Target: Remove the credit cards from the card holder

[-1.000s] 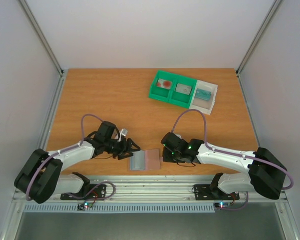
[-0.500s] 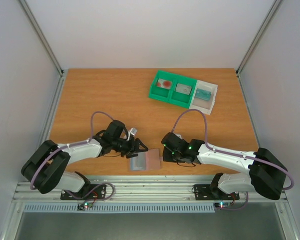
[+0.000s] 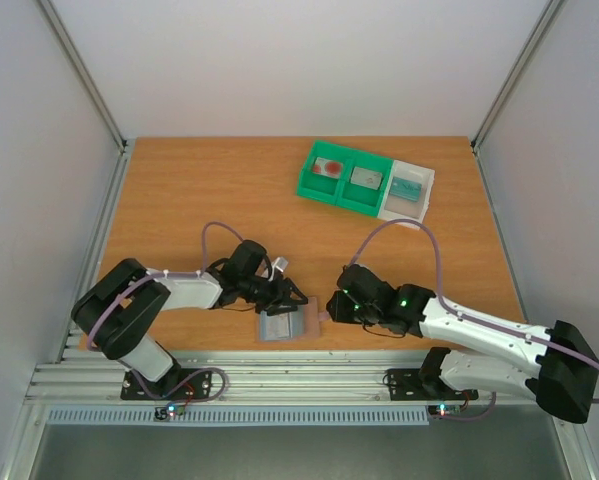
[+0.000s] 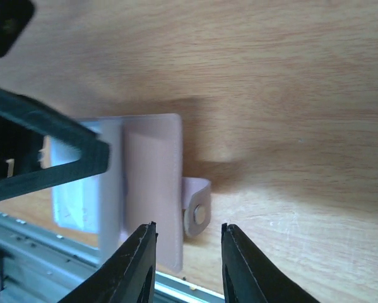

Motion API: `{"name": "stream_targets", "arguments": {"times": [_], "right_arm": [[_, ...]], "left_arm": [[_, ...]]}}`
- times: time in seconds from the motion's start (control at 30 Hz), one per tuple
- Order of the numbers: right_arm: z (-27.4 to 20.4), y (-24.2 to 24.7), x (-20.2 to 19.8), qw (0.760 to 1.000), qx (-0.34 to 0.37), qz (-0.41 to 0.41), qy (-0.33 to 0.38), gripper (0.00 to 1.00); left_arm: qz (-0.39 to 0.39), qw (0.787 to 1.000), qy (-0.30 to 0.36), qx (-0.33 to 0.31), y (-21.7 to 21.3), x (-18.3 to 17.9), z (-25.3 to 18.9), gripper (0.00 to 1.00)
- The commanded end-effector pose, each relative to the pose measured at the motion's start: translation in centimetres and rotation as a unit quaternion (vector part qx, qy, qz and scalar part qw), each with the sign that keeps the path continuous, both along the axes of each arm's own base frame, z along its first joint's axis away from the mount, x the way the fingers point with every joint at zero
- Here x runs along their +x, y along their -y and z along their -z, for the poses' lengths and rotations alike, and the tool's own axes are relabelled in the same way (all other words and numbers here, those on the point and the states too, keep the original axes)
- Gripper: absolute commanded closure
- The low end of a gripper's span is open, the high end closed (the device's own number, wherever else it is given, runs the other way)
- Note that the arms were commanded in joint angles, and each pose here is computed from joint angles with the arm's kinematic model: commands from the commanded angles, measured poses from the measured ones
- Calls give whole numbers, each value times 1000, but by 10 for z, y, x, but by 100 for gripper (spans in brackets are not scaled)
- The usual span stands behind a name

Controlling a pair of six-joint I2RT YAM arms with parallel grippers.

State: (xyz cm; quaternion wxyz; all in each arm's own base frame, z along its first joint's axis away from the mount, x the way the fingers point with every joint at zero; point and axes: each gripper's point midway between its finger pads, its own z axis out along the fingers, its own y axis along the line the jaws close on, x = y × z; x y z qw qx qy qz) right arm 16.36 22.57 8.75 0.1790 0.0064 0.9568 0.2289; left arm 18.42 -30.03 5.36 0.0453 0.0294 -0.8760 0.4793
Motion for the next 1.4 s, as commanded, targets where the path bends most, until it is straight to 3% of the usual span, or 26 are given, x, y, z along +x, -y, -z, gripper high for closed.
{"name": "stream_targets", "arguments": {"times": [0.0, 0.23, 0.53, 0.8, 1.1, 1.37], "right_arm": [[-15, -10, -13, 999, 36, -39, 7, 69], [-33, -31, -17, 996, 58, -63, 25, 77], [-19, -67, -26, 993, 70, -92, 21, 77], [21, -57, -19, 997, 2, -70, 11, 81], [48, -37, -18, 998, -53, -46, -1, 84], [71, -26, -22, 995, -86, -34, -23, 86]], "left_arm": [[10, 999, 31, -21, 21, 11, -12, 53], [14, 999, 28, -11, 31, 14, -4, 50], [16, 999, 36, -29, 35, 17, -22, 48], [3, 999, 43, -21, 32, 20, -35, 46], [-58, 994, 58, 76, -27, 33, -36, 47], [-74, 981, 70, 163, -81, 12, -19, 48]]}}
